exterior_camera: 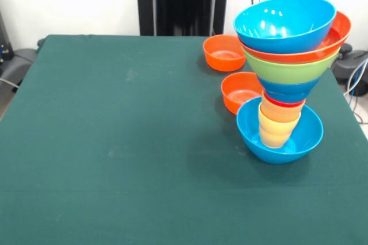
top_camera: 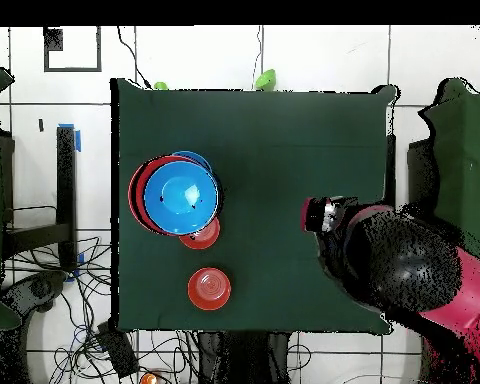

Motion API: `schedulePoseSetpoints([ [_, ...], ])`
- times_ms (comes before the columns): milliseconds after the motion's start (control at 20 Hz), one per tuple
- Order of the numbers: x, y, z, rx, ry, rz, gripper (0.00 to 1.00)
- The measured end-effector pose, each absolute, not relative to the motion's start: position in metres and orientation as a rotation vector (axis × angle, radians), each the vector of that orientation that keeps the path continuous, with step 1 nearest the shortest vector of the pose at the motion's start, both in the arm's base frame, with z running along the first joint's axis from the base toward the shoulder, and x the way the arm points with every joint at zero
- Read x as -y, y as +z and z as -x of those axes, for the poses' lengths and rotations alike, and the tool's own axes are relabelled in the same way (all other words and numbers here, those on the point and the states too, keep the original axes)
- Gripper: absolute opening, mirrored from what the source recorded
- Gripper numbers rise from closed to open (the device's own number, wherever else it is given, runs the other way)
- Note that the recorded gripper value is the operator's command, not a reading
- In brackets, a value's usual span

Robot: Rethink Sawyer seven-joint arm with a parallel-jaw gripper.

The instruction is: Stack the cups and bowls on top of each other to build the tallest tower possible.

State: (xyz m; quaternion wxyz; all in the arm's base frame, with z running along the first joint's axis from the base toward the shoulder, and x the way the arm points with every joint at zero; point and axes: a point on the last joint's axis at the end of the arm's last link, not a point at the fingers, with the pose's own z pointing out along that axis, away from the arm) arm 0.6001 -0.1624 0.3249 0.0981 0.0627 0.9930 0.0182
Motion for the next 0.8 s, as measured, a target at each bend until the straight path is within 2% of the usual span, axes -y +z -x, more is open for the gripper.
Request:
schedulePoseSetpoints([
  [400,0.205,0.286,-0.605,-2.893,0.015,-0.080,1.00],
  [800,0.205,0.228,-0.604,-2.926,0.048,0.069,1.00],
])
